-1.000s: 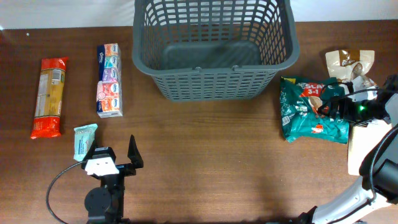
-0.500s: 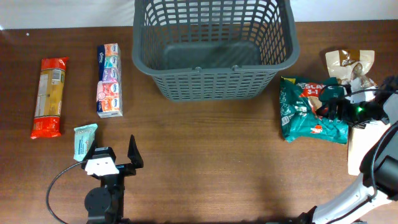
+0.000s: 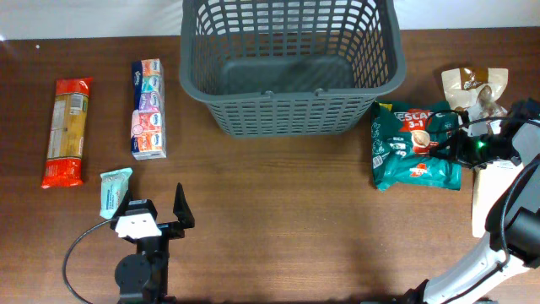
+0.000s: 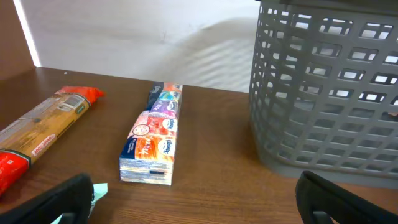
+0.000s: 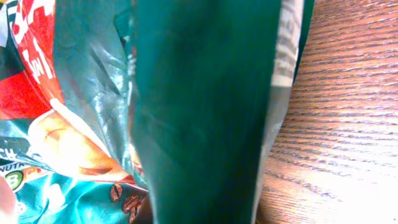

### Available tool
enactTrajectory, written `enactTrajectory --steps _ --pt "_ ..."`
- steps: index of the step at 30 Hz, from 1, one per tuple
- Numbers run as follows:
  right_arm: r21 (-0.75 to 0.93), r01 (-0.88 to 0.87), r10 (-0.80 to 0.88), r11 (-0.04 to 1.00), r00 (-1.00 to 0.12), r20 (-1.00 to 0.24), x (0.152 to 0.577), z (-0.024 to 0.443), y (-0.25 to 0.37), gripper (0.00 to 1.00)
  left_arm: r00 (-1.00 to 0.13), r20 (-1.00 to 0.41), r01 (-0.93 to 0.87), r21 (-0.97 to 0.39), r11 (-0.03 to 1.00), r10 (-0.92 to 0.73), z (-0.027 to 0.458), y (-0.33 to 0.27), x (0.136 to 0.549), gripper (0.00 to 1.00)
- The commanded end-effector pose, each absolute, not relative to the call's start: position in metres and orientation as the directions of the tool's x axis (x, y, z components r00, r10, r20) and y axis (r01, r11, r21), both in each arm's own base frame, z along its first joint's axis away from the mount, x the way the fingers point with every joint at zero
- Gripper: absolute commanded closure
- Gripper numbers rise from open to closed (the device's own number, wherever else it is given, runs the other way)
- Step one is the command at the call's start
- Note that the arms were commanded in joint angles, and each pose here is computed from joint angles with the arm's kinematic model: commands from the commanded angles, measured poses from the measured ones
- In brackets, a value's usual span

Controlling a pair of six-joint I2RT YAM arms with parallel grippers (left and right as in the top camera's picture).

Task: Pack container
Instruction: 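Lift the Nescafe bag and carry it left over the grey basket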

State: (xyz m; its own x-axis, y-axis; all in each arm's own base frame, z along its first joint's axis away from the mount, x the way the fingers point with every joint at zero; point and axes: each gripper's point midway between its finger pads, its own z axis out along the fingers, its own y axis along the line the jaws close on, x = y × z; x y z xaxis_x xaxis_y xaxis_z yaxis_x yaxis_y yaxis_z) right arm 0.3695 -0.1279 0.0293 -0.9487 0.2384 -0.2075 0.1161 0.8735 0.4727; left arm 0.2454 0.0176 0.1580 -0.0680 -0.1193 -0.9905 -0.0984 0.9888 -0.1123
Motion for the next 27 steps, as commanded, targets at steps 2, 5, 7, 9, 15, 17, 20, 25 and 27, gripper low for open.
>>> enactTrajectory --steps 2,5,7,9,15,17,20,25,27 --pt "0.405 0.147 0.214 0.902 -0.969 -0.125 0.357 0.0 -0.13 0.96 -0.063 -0.991 -0.109 -0.114 0.988 -0.121 0.157 0.02 0.245 0.01" --pt "0.411 0.169 0.237 0.896 -0.964 -0.118 0.358 0.001 -0.13 0.96 -0.063 -0.991 -0.109 -0.114 0.988 -0.121 0.157 0.02 0.245 0.01" --pt "0.427 0.165 0.239 0.889 -0.963 -0.125 0.36 0.002 -0.127 0.96 -0.062 -0.991 -0.109 -0.114 0.988 -0.121 0.157 0.02 0.245 0.01" --pt "0.452 0.159 0.243 0.878 -0.961 -0.134 0.362 0.005 -0.124 0.96 -0.063 -0.991 -0.109 -0.114 0.988 -0.121 0.157 0.02 0.245 0.01" --pt "0.516 0.123 0.255 0.848 -0.947 -0.193 0.374 0.026 -0.115 0.96 -0.062 -0.991 -0.109 -0.114 0.988 -0.121 0.157 0.02 0.245 0.01" --pt "0.51 0.114 0.253 0.853 -0.944 -0.212 0.377 0.038 -0.117 0.96 -0.063 -0.991 -0.109 -0.114 0.988 -0.121 0.157 0.02 0.245 0.01" --pt "0.493 0.094 0.247 0.865 -0.935 -0.255 0.386 0.062 -0.122 0.96 -0.063 -0.991 -0.109 -0.114 0.988 -0.121 0.157 0.02 0.245 0.01" --pt "0.447 0.046 0.229 0.894 -0.903 -0.364 0.401 0.117 -0.131 0.96 -0.063 -0.991 -0.109 -0.114 0.988 -0.121 0.157 0.02 0.245 0.01" --pt "0.425 0.028 0.218 0.905 -0.886 -0.408 0.405 0.14 -0.134 0.96 -0.062 -0.991 -0.109 -0.114 0.988 -0.121 0.157 0.02 0.245 0.01"
